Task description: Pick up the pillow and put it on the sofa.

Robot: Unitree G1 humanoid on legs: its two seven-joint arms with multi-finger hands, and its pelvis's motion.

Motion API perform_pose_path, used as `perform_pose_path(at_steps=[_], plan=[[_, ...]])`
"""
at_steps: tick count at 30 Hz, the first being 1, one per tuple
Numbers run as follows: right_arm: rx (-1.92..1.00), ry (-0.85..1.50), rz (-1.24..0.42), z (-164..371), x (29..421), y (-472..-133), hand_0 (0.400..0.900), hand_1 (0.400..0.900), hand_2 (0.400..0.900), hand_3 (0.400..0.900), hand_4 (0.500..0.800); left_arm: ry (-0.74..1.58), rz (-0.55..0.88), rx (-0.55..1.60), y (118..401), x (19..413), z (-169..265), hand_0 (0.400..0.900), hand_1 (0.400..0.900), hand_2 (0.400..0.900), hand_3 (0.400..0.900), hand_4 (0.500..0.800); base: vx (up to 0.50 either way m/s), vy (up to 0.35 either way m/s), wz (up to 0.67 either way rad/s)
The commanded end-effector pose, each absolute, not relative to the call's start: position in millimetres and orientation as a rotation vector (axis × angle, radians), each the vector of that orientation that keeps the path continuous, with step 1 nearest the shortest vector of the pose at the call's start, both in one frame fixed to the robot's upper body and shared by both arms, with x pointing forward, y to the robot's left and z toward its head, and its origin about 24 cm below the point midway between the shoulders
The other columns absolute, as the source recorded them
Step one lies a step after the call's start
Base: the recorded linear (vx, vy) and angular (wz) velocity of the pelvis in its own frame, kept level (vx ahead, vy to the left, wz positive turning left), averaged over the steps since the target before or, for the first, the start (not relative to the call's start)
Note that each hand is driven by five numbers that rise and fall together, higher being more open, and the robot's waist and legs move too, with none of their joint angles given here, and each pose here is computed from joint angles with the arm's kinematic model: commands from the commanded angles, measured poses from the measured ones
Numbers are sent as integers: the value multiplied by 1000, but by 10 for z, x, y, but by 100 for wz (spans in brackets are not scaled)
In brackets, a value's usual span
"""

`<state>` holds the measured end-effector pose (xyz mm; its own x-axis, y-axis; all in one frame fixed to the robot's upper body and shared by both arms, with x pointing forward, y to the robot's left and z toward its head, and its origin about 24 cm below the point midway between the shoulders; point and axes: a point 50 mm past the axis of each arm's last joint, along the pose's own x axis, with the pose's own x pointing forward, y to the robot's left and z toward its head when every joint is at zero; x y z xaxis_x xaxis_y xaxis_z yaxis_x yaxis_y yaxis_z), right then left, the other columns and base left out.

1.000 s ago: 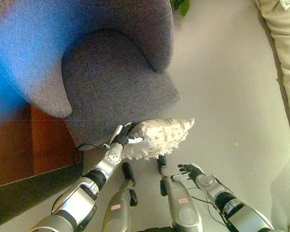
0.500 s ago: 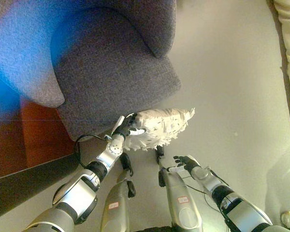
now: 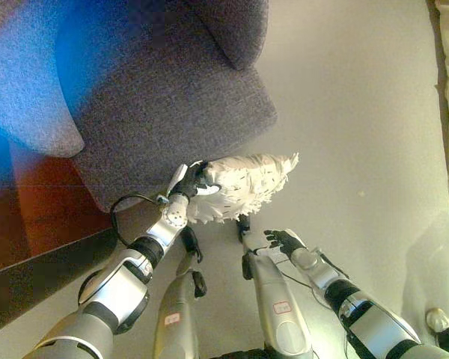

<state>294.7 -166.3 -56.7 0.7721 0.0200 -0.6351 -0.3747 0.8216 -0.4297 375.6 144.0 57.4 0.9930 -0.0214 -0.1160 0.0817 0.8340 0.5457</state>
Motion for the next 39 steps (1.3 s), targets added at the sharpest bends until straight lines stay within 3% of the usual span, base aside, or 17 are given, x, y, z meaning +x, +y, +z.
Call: perform_pose_path(at_steps=[1, 25, 32, 39], plan=[[-568, 623, 229, -500, 2975, -1667, 900, 900, 900, 900, 800, -44, -19, 580, 1380, 3933, 1007, 400, 400, 400, 400, 500, 0, 0, 0], [-552, 643, 225, -556, 2924, -1660, 900, 900, 900, 900, 800, -79, -47, 569, 1356, 3958, 1094, 400, 400, 400, 400, 500, 0, 0, 0], [-542, 769, 213, -781, 2699, -1854, 900, 900, 900, 900, 800, -65, -116, 503, 1298, 3867, 939, 400, 400, 400, 400, 500, 45, 41, 4], [-514, 934, 203, -1108, 2234, -2088, 900, 900, 900, 900, 800, -8, -180, 494, 1260, 3687, 646, 400, 400, 400, 400, 500, 105, 62, 8]])
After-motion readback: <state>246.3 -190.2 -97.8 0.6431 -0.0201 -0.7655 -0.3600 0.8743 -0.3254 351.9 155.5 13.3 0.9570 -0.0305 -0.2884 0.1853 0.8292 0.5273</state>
